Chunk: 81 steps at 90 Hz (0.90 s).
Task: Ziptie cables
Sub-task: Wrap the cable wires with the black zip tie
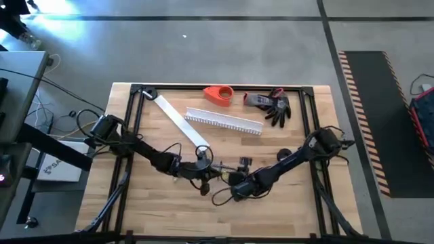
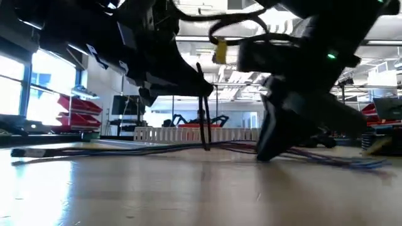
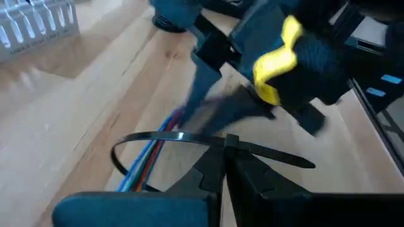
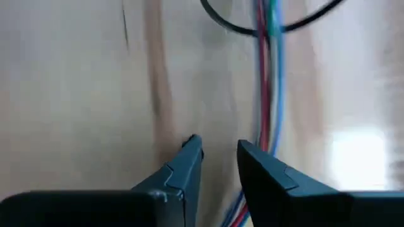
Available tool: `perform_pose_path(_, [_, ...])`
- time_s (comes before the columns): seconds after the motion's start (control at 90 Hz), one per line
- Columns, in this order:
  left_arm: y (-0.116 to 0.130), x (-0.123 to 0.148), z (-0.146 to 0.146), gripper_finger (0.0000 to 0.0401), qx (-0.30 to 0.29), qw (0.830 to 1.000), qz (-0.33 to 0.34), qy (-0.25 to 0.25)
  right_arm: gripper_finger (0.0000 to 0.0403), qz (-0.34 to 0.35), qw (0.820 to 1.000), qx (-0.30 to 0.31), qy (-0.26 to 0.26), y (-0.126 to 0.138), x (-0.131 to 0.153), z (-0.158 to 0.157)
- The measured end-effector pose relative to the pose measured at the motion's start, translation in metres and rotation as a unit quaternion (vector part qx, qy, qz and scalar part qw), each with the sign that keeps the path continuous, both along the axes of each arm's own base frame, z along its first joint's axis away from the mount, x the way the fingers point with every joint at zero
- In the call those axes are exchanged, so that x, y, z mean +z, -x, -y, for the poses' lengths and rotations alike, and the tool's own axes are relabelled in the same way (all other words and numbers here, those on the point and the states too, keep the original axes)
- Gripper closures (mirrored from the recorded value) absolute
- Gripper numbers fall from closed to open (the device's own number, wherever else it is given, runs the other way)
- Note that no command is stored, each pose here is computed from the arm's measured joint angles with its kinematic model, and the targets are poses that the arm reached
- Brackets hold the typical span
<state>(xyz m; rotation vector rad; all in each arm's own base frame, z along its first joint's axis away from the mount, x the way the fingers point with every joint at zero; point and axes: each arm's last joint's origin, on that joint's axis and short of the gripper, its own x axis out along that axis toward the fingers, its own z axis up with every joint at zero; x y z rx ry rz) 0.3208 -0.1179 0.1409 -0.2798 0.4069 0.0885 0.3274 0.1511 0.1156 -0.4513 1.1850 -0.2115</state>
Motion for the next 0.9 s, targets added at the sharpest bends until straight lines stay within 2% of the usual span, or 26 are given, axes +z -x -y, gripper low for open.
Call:
perform_pose_path(0.1, [0.000,0.000,-0.001,0.0401,0.016,1.000,0.002,0.002,0.0316,-0.037,0.996,0.072,0.039,0.000,0.000,0.003])
perform_pose_path(0.222, [-0.001,-0.005,-0.001,0.0401,0.045,0.999,0.010,0.006,0.0316,-0.047,0.994,0.088,0.037,0.000,0.007,0.008])
perform_pose_path(0.322, [-0.003,-0.013,0.000,0.0401,0.054,0.998,0.013,0.012,0.0316,-0.028,0.997,0.067,0.029,0.003,0.022,0.010])
perform_pose_path(0.444, [-0.006,-0.021,0.000,0.0401,0.079,0.997,0.013,-0.001,0.0316,-0.003,1.000,0.013,0.010,0.013,0.040,0.011])
perform_pose_path(0.567, [-0.012,-0.027,0.001,0.0401,0.109,0.993,0.030,-0.022,0.0316,0.063,0.997,-0.044,-0.022,0.033,0.042,0.002])
perform_pose_path(0.656, [-0.019,-0.031,0.003,0.0401,0.121,0.991,0.045,-0.030,0.0316,0.157,0.979,-0.106,-0.072,0.043,0.040,-0.009])
perform_pose_path(0.756, [-0.027,-0.038,0.006,0.0401,0.117,0.991,0.046,-0.046,0.0316,0.253,0.940,-0.169,-0.157,0.043,0.035,-0.020])
perform_pose_path(0.822, [-0.033,-0.044,0.008,0.0401,0.114,0.991,0.040,-0.058,0.0316,0.297,0.917,-0.184,-0.195,0.040,0.034,-0.024])
perform_pose_path(0.9, [-0.039,-0.047,0.011,0.0401,0.110,0.991,0.039,-0.065,0.0312,0.314,0.909,-0.182,-0.207,0.036,0.034,-0.025])
